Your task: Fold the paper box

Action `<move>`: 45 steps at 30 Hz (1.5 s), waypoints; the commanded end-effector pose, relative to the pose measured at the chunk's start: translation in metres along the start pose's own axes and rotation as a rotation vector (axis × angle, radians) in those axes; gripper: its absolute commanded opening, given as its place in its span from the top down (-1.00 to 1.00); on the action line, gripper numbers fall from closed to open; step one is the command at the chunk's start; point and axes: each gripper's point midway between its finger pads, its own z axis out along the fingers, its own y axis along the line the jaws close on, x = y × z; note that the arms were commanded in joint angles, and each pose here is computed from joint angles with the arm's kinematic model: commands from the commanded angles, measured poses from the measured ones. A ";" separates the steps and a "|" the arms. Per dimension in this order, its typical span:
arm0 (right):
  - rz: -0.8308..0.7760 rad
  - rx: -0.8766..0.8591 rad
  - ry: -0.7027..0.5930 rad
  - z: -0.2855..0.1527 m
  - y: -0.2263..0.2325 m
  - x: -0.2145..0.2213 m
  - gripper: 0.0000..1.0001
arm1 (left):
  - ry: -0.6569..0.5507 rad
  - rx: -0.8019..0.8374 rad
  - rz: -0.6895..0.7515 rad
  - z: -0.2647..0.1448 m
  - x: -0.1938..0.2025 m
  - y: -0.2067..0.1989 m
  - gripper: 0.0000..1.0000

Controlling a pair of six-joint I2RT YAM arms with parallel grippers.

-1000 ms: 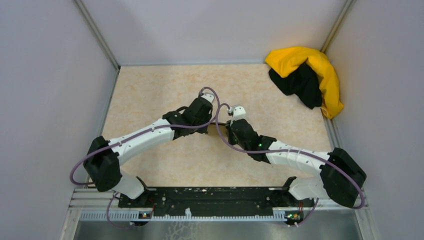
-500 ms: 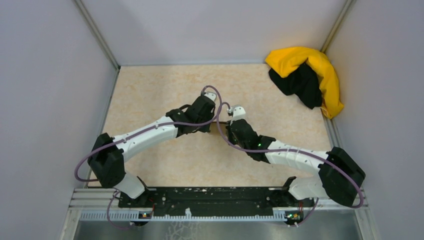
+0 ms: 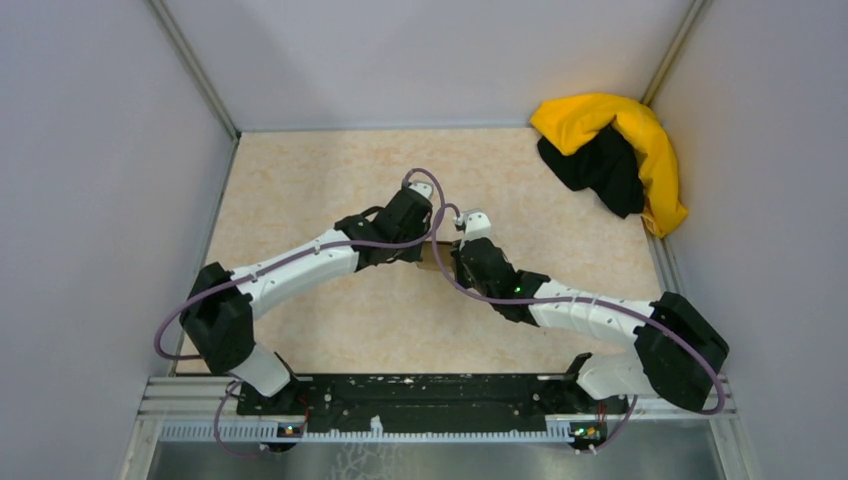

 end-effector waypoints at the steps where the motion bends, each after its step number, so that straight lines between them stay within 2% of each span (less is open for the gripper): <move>1: 0.001 -0.005 -0.008 0.002 0.005 -0.002 0.88 | 0.010 0.040 -0.029 0.002 -0.005 -0.011 0.86; 18: 0.002 -0.007 -0.007 0.002 0.005 0.000 0.89 | 0.013 0.063 -0.050 0.001 -0.011 -0.015 0.84; 40: -0.015 -0.010 0.007 0.006 0.007 0.000 0.89 | 0.038 0.012 -0.017 0.027 0.016 -0.003 0.94; 45: -0.019 -0.023 -0.007 0.001 0.010 -0.011 0.86 | 0.043 0.005 -0.002 0.030 0.019 -0.001 0.94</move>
